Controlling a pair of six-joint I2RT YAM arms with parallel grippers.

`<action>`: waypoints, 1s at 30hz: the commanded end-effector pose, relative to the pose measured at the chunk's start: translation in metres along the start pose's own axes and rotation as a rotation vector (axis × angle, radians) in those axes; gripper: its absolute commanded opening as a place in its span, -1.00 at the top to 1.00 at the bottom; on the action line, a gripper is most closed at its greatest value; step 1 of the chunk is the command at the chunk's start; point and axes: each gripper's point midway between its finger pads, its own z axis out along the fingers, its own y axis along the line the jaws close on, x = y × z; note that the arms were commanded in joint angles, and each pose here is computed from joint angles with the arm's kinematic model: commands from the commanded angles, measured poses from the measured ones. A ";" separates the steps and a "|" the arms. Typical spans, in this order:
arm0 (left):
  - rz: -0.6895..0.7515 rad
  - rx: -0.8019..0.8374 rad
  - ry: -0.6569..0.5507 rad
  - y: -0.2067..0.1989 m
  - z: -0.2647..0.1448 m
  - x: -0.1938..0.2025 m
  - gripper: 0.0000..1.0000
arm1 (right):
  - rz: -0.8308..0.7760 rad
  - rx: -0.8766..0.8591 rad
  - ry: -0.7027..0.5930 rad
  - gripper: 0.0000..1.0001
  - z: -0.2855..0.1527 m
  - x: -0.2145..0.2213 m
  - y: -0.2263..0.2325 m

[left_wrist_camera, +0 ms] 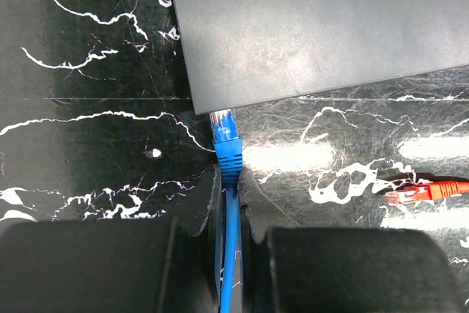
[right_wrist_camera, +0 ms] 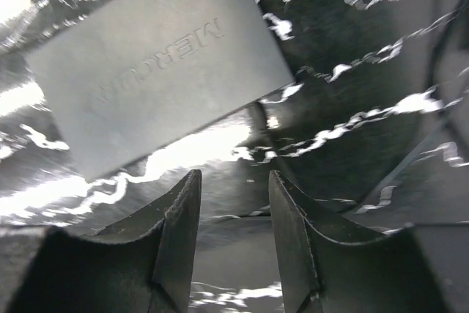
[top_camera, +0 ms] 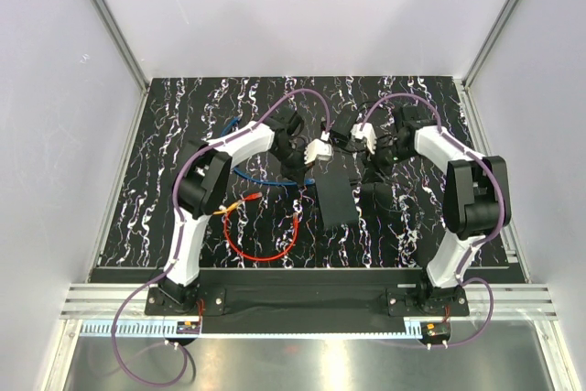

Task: Insert the plug into the switch port

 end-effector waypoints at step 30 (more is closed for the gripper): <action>-0.018 0.033 -0.065 0.009 0.000 -0.027 1.00 | -0.615 -0.153 -0.009 0.17 0.052 -0.016 -0.012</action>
